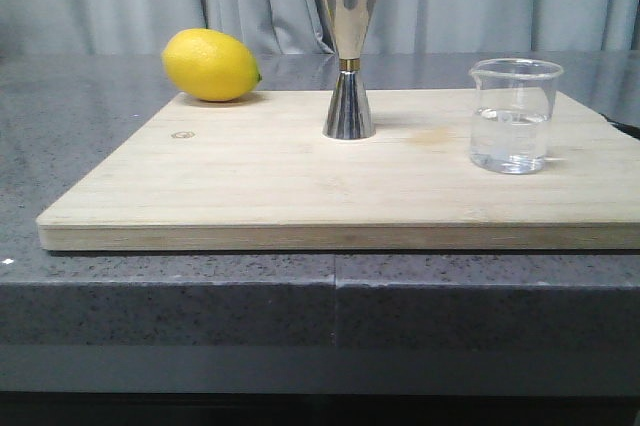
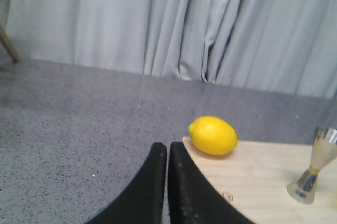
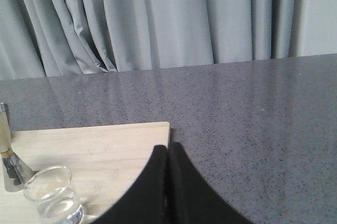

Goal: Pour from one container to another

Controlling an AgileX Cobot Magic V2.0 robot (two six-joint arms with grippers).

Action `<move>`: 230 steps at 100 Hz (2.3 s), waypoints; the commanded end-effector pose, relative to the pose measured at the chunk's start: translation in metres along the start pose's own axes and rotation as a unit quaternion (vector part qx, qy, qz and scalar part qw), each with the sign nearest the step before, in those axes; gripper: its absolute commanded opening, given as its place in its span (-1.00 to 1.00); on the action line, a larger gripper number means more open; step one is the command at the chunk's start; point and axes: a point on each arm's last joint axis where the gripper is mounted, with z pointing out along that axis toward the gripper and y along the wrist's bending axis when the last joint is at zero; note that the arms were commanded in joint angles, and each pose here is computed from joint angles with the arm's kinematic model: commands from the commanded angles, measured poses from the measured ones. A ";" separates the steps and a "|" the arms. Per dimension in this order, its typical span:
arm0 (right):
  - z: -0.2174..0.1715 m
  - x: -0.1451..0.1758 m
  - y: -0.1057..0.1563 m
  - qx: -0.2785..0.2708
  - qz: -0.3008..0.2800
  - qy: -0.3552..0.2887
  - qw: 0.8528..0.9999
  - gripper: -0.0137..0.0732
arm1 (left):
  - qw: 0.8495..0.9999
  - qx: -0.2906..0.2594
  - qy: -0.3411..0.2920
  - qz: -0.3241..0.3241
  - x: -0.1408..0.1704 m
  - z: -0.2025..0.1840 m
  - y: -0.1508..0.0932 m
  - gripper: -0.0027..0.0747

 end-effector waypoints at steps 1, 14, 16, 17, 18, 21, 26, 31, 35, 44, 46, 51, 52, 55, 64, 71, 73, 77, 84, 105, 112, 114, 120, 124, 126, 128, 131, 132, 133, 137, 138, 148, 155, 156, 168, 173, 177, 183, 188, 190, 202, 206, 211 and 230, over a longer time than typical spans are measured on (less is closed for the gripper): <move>0.009 -0.034 0.003 0.002 0.000 -0.023 1.000 -0.84 | 0.999 0.016 0.039 0.032 -0.033 0.022 -0.006 -0.99; 0.030 -0.047 0.004 0.004 0.001 0.009 1.000 -0.84 | 0.992 0.034 0.115 0.050 -0.050 0.057 -0.007 -0.98; 0.032 -0.049 0.004 0.005 0.001 0.012 1.000 -0.84 | 0.991 0.035 0.121 0.051 -0.052 0.062 -0.007 -0.98; 0.033 -0.049 0.004 0.005 0.001 0.013 1.000 -0.84 | 0.991 0.035 0.122 0.051 -0.053 0.063 -0.007 -0.98; 0.035 -0.049 0.004 0.005 0.001 0.016 1.000 -0.84 | 0.990 0.036 0.123 0.051 -0.055 0.064 -0.007 -0.98; 0.038 -0.049 0.004 0.005 0.002 0.022 1.000 -0.82 | 0.989 0.037 0.133 0.050 -0.056 0.071 -0.007 -0.98; 0.042 -0.049 0.003 0.006 0.002 0.030 1.000 -0.78 | 0.988 0.040 0.144 0.049 -0.058 0.078 -0.007 -0.98; 0.046 -0.048 0.003 0.007 0.002 0.037 0.999 -0.71 | 0.986 0.049 0.152 0.053 -0.058 0.083 -0.008 -0.98; 0.049 -0.047 0.003 0.008 0.002 0.043 0.999 -0.63 | 0.984 0.059 0.157 0.060 -0.057 0.088 -0.008 -0.98; 0.054 -0.045 0.002 0.009 0.003 0.051 0.999 -0.35 | 0.980 0.094 0.158 0.074 -0.055 0.095 -0.013 -0.98; 0.054 -0.045 0.002 0.009 0.003 0.051 0.999 -0.27 | 0.979 0.103 0.159 0.078 -0.054 0.096 -0.014 -0.98; 0.056 -0.045 0.002 0.009 0.003 0.049 0.999 -0.08 | 0.976 0.124 0.158 0.085 -0.053 0.099 -0.016 -0.95; 0.057 -0.045 0.002 0.010 0.003 0.049 0.999 -0.02 | 0.976 0.127 0.157 0.082 -0.053 0.100 -0.017 -0.94; 0.058 -0.045 0.002 0.010 0.003 0.047 0.999 0.08 | 0.974 0.138 0.158 0.086 -0.052 0.102 -0.018 -0.88; 0.061 -0.046 0.002 0.011 0.003 0.043 0.999 0.35 | 0.969 0.168 0.152 0.103 -0.050 0.106 -0.022 -0.64; 0.064 -0.045 0.002 0.011 0.003 0.046 0.999 0.44 | 0.964 0.187 0.146 0.120 -0.049 0.110 -0.024 -0.36; 0.066 -0.044 0.001 0.012 0.003 0.048 0.999 0.44 | 0.963 0.191 0.145 0.123 -0.049 0.110 -0.024 -0.24; 0.067 -0.044 0.001 0.012 0.003 0.051 0.999 0.44 | 0.961 0.201 0.141 0.129 -0.049 0.113 -0.025 0.03; 0.069 -0.043 0.001 0.012 0.004 0.056 0.998 0.44 | 0.963 0.211 0.136 0.098 -0.049 0.117 -0.027 0.47; 0.074 -0.038 0.001 0.013 0.005 0.080 0.997 0.44 | 0.966 0.224 0.128 0.020 -0.047 0.134 -0.028 0.86; 0.074 -0.036 0.002 0.010 0.006 0.086 0.996 0.43 | 0.959 0.244 0.132 0.055 -0.041 0.140 -0.031 0.79; 0.074 -0.035 0.002 0.007 0.007 0.087 0.996 0.43 | 0.957 0.249 0.130 0.067 -0.040 0.142 -0.032 0.76; 0.074 -0.033 0.004 0.001 0.006 0.090 0.996 0.43 | 0.947 0.273 0.130 0.104 -0.034 0.148 -0.036 0.69; 0.074 -0.031 0.005 -0.004 0.005 0.094 0.996 0.43 | 0.941 0.291 0.131 0.115 -0.029 0.153 -0.040 0.65; 0.075 -0.030 0.006 -0.007 0.005 0.096 0.995 0.43 | 0.937 0.301 0.133 0.122 -0.027 0.155 -0.042 0.63; 0.075 -0.028 0.006 -0.010 0.005 0.098 0.995 0.43 | 0.933 0.311 0.134 0.126 -0.024 0.158 -0.044 0.62; 0.075 -0.027 0.007 -0.014 0.004 0.101 0.995 0.43 | 0.929 0.322 0.135 0.124 -0.020 0.162 -0.047 0.61; 0.075 -0.025 0.008 -0.015 0.004 0.103 0.995 0.43 | 0.927 0.325 0.134 0.127 -0.019 0.163 -0.048 0.61; 0.075 -0.025 0.008 -0.018 0.004 0.103 0.994 0.43 | 0.926 0.328 0.138 0.126 -0.017 0.166 -0.048 0.61; 0.075 -0.020 0.009 -0.023 0.003 0.112 0.993 0.43 | 0.920 0.343 0.145 0.126 -0.010 0.172 -0.051 0.61; 0.075 -0.020 0.010 -0.025 0.002 0.113 0.993 0.43 | 0.919 0.345 0.145 0.125 -0.009 0.173 -0.052 0.61; 0.075 -0.007 0.014 -0.041 -0.001 0.133 0.990 0.43 | 0.898 0.392 0.152 0.133 0.009 0.188 -0.059 0.61; 0.075 -0.001 0.016 -0.053 -0.003 0.140 0.989 0.43 | 0.881 0.431 0.145 0.129 0.020 0.197 -0.064 0.61; 0.075 0.000 0.017 -0.055 -0.003 0.139 0.989 0.43 | 0.879 0.436 0.143 0.132 0.022 0.199 -0.065 0.61; 0.074 0.003 0.020 -0.069 -0.005 0.144 0.987 0.43 | 0.860 0.485 0.119 0.103 0.037 0.213 -0.068 0.61; 0.074 0.003 0.021 -0.072 -0.006 0.143 0.987 0.43 | 0.853 0.501 0.116 0.090 0.043 0.218 -0.069 0.61; 0.074 0.003 0.022 -0.075 -0.006 0.143 0.987 0.43 | 0.847 0.513 0.114 0.082 0.048 0.221 -0.070 0.61; 0.074 0.003 0.022 -0.075 -0.006 0.143 0.987 0.43 | 0.841 0.525 0.114 0.071 0.055 0.224 -0.070 0.61; 0.074 0.003 0.022 -0.075 -0.006 0.143 0.987 0.43 | 0.840 0.526 0.113 0.067 0.060 0.228 -0.069 0.61; 0.074 0.003 0.022 -0.075 -0.006 0.143 0.987 0.43 | 0.841 0.526 0.114 0.065 0.062 0.230 -0.069 0.61; 0.074 0.003 0.022 -0.075 -0.006 0.143 0.987 0.43 | 0.840 0.527 0.113 0.066 0.069 0.242 -0.070 0.61; 0.074 0.003 0.022 -0.075 -0.006 0.143 0.987 0.43 | 0.838 0.530 0.113 0.067 0.069 0.246 -0.072 0.61; 0.074 0.003 0.022 -0.075 -0.006 0.143 0.987 0.43 | 0.836 0.533 0.111 0.069 0.069 0.252 -0.075 0.61; 0.074 0.003 0.022 -0.075 -0.006 0.143 0.987 0.43 | 0.826 0.549 0.100 0.079 0.067 0.268 -0.088 0.61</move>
